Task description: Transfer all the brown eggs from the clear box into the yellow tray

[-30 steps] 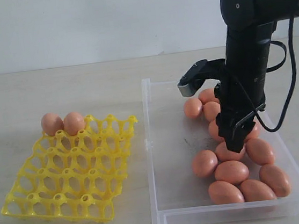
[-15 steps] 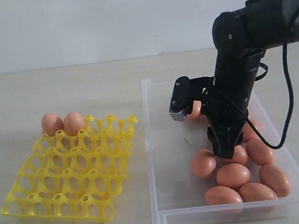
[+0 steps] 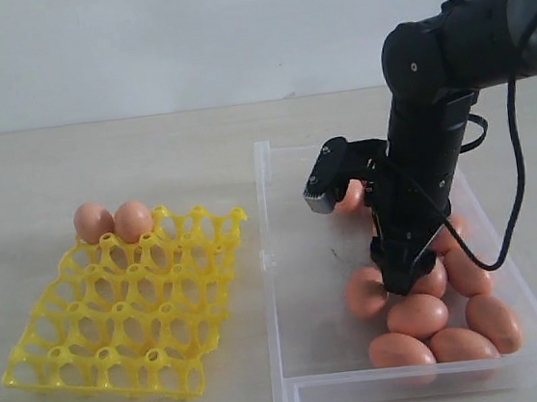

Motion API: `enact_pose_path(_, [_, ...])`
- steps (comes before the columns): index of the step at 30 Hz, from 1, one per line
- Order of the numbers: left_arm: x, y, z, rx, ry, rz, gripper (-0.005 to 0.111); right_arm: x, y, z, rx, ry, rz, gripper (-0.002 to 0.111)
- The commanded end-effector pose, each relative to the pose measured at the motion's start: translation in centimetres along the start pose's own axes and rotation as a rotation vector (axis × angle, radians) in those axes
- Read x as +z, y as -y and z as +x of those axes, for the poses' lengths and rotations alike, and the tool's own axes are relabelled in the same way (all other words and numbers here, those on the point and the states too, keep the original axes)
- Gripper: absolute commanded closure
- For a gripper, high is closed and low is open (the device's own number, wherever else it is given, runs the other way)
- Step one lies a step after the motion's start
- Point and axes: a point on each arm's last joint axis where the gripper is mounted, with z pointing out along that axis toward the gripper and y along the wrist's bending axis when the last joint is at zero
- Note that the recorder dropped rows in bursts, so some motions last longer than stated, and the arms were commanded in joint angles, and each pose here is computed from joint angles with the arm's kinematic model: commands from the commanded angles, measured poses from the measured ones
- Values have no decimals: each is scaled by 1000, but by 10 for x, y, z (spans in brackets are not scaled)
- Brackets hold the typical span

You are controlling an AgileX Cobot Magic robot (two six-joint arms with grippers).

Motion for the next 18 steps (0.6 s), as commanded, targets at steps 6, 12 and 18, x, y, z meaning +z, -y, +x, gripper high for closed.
enact_pose_path(6, [0,0,0,1,5,1,103,-1,4,-3,588,52,40,46])
enact_pose_path(12, [0,0,1,1,2,2,103,-1,-1,3,688,-22,10,46])
enact_pose_path(18, [0,0,1,1,2,2,103,-1,-2,5,766,-50,3,46])
